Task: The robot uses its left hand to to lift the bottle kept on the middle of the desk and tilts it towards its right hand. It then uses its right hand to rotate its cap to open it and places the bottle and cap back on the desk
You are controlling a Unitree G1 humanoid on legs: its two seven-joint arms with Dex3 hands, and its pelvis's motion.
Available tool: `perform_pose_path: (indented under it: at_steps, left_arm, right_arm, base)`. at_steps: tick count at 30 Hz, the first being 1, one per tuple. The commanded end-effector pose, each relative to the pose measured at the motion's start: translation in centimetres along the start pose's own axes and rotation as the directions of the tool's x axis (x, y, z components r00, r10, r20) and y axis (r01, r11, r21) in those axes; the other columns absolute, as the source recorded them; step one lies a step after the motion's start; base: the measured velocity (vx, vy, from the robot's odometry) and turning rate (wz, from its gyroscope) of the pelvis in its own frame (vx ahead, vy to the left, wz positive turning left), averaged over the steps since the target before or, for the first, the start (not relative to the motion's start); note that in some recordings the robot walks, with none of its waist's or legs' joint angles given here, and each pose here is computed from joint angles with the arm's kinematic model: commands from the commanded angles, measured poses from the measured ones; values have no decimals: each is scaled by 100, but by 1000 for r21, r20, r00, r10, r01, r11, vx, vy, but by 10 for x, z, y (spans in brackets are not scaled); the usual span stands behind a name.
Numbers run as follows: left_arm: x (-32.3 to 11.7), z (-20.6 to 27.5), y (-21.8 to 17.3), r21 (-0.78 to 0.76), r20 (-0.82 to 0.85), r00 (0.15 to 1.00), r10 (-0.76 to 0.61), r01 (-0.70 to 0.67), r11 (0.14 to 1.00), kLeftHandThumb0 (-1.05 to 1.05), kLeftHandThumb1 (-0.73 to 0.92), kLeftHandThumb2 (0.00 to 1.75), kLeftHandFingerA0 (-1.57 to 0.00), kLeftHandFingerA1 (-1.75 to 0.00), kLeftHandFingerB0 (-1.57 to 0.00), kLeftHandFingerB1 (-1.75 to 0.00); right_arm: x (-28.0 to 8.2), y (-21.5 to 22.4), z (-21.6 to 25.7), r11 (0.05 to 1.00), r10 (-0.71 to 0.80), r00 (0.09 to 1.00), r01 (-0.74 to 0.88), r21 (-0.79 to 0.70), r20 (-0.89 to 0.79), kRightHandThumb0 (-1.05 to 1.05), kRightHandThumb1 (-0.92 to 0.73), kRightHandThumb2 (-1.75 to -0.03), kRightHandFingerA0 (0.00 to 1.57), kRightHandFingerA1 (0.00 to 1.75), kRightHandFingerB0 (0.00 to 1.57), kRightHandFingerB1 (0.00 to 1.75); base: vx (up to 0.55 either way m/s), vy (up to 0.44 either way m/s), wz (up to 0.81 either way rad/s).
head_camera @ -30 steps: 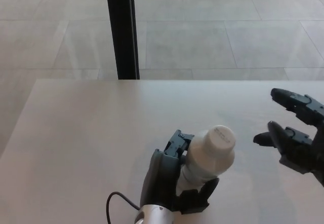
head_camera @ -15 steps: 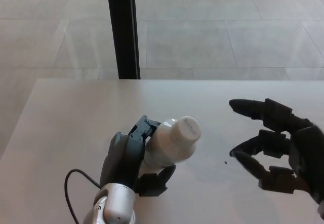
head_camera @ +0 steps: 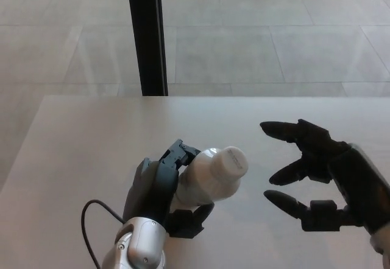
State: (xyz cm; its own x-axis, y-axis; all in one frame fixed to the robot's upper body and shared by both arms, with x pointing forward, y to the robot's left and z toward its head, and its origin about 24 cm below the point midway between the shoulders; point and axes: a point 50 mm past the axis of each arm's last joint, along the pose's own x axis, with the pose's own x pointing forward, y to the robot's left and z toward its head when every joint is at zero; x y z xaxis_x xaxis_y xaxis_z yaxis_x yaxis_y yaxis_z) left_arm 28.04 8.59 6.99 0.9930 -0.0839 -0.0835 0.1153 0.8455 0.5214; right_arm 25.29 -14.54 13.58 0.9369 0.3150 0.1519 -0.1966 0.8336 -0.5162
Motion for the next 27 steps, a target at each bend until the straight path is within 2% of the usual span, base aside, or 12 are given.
perform_pose_path:
  at_steps: [1, 2, 3, 7, 9, 18, 19, 21, 22, 27]
  left_arm:
    - [1, -2, -2, 21, -19, 1000, -12, 12, 1000, 26, 70, 122, -100, -171, -84, -144]
    - [1, -1, -2, 22, -19, 1000, -12, 12, 1000, 26, 70, 123, -102, -171, -86, -143]
    - [1, 0, -1, 23, -18, 1000, -9, 9, 1000, 23, 75, 111, -107, -166, -87, -139]
    - [2, 1, -3, 13, -21, 1000, -16, 16, 1000, 27, 72, 118, -106, -170, -87, -142]
    - [2, 2, -3, -3, -18, 1000, -7, 7, 1000, 27, 68, 127, -108, -172, -89, -145]
    - [6, 6, 1, 20, 2, 1000, 0, 0, 1000, 24, 69, 122, -106, -168, -87, -140]
    - [7, 7, 2, 23, -5, 1000, 2, -2, 1000, 23, 71, 116, -105, -166, -86, -138]
    - [8, 7, 3, 30, -6, 1000, 4, -4, 1000, 26, 69, 119, -105, -167, -86, -138]
    - [8, 8, 3, 39, -7, 1000, 5, -5, 999, 25, 71, 112, -105, -164, -86, -135]
    - [8, 6, 2, 18, -9, 1000, -3, 3, 1000, 25, 70, 119, -110, -165, -91, -139]
  right_arm:
    - [10, -4, -6, 998, -42, 998, 40, -44, -55, -57, -54, -57, 73, 82, 34, 32]
    - [12, -5, -8, 998, -48, 997, 45, -44, -65, -57, -54, -57, 74, 81, 34, 32]
    - [16, -5, -11, 998, -57, 996, 55, -40, -73, -56, -54, -57, 75, 80, 35, 32]
    - [19, -4, -14, 997, -65, 995, 63, -35, -74, -55, -55, -57, 79, 81, 36, 33]
    - [21, -1, -14, 997, -58, 995, 55, -46, -86, -53, -57, -58, 79, 84, 38, 33]
    - [18, 9, -15, 998, -28, 996, 23, -63, -89, -53, -57, -58, 81, 85, 39, 35]
    - [17, 13, -14, 997, -16, 997, 10, -71, -82, -54, -56, -58, 79, 85, 39, 36]
    - [16, 15, -12, 997, -10, 997, 4, -79, -75, -56, -55, -58, 76, 83, 38, 36]
    - [14, 18, -7, 996, 0, 998, -5, -90, -56, -60, -56, -58, 75, 81, 37, 37]
    - [11, 22, 8, 996, 16, 1000, -15, -93, 12, -64, -58, -58, 74, 81, 37, 38]
  base:
    - [0, 0, 0]
    - [0, 0, 0]
    - [0, 0, 0]
    - [0, 0, 0]
    - [0, 0, 0]
    - [0, 0, 0]
    - [0, 0, 0]
    - [0, 0, 0]
    - [0, 0, 0]
    - [0, 0, 0]
